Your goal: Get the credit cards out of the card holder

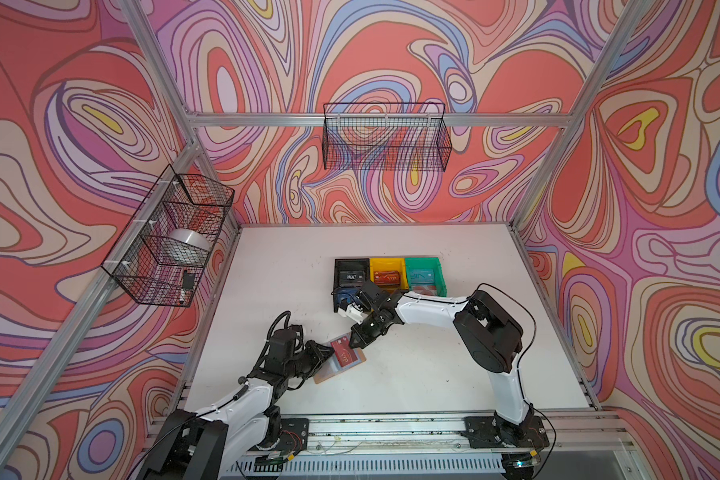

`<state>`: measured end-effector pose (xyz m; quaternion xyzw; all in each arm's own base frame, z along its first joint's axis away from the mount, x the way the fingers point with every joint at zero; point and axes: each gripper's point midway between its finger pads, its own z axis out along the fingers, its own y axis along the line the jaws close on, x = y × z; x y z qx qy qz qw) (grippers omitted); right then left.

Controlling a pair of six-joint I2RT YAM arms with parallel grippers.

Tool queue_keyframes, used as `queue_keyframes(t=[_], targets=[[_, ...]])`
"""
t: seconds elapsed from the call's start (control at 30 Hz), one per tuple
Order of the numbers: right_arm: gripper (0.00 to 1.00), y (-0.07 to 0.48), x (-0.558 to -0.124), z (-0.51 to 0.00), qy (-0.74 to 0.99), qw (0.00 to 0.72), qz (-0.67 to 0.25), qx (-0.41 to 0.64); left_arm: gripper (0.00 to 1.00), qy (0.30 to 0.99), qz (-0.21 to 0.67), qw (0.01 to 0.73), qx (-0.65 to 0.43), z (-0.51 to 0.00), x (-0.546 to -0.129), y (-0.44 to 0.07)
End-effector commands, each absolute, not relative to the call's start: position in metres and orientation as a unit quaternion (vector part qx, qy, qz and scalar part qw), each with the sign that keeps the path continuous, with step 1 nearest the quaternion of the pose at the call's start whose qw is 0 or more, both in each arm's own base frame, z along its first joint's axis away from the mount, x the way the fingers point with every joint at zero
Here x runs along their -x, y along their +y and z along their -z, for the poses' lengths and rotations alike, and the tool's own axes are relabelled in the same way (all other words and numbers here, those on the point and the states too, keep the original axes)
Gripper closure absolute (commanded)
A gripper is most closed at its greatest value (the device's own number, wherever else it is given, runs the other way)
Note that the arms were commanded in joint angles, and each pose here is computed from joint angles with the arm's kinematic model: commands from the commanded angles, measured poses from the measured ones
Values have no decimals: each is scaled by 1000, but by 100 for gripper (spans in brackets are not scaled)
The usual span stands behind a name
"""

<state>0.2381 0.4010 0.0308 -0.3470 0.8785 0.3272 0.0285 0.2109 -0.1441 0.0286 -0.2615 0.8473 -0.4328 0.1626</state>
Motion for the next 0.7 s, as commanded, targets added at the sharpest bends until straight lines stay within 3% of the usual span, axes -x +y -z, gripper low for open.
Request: queue_keyframes(t=[0.0,0.67], targets=[[99,387,-234,1,897,9,-290,334,79,853,421,157,267,-21,-204,-141],[100,378,-239,-8,902,29,-263,340,79,854,416,156,270,-18,-196,-138]])
